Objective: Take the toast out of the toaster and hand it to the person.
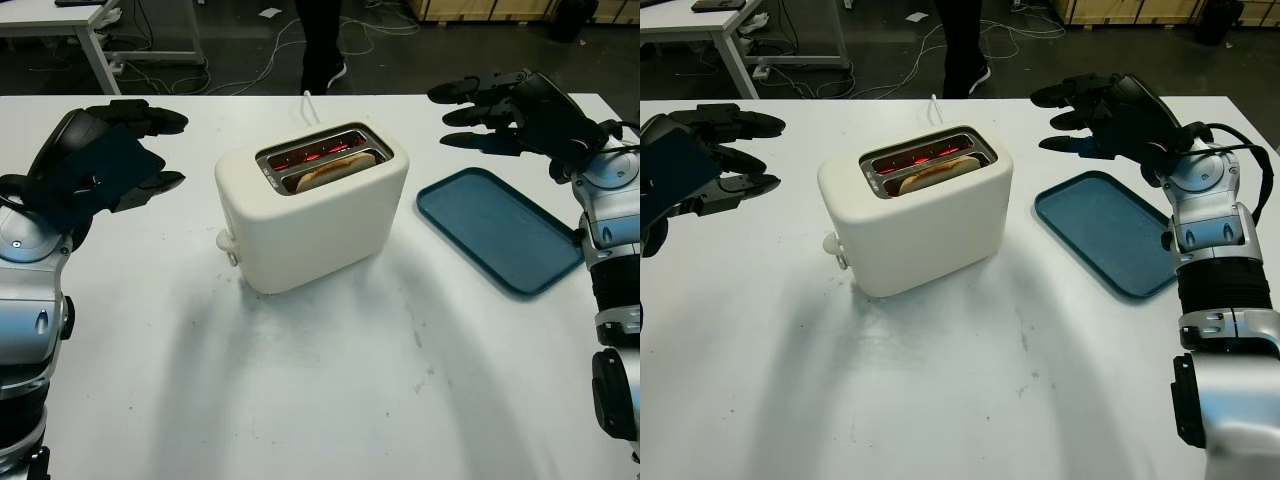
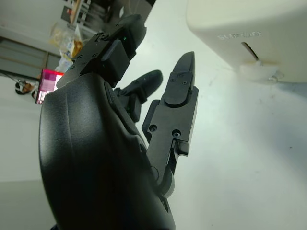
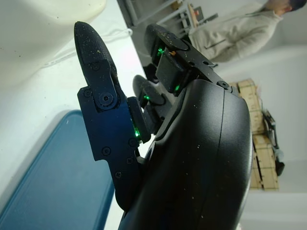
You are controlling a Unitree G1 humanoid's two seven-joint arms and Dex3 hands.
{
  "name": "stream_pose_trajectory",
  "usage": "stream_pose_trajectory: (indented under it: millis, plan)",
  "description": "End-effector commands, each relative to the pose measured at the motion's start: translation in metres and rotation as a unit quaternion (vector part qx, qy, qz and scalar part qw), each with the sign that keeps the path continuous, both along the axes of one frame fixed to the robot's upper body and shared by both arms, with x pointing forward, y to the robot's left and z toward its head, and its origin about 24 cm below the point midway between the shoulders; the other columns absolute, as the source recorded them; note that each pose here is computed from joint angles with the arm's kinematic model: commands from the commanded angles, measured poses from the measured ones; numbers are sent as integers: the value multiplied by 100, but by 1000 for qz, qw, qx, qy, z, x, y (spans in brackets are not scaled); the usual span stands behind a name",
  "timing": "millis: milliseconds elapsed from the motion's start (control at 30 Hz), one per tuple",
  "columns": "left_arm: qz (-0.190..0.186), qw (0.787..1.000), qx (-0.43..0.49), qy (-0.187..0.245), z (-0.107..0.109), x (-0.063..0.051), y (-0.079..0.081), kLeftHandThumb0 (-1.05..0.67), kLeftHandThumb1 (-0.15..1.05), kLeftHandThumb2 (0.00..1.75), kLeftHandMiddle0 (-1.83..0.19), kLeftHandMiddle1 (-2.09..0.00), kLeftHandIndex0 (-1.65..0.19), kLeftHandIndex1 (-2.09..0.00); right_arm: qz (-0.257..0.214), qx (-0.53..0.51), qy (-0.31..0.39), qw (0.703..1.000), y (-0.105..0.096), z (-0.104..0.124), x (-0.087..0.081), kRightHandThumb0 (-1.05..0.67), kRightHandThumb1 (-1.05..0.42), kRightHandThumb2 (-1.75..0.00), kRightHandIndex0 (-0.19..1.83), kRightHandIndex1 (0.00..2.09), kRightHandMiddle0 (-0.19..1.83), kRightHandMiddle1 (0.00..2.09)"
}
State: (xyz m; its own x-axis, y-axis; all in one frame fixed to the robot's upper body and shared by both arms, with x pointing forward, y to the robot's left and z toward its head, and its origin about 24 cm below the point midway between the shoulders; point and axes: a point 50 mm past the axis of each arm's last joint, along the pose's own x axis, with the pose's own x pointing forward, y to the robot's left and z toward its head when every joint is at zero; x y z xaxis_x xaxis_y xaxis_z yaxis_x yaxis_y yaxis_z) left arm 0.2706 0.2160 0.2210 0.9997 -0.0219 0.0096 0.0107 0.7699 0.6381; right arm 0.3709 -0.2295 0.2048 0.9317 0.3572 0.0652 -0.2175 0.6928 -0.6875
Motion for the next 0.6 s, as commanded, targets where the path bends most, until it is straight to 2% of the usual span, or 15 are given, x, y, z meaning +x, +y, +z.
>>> stream_pose_trajectory:
  millis: [0, 567]
  plan:
    - [8, 1000, -1, -5, 2, -1, 1, -14, 92, 8, -31, -100, -53, -29, 6, -5, -6, 1000, -1, -1, -1, -67, -90, 0, 70, 13, 67, 0]
    - [8, 1000, 1, -6, 3, 0, 1, -16, 92, 8, -30, -105, -53, -29, 8, 0, -2, 1000, 2, 3, -1, -63, -89, 0, 68, 9, 65, 0]
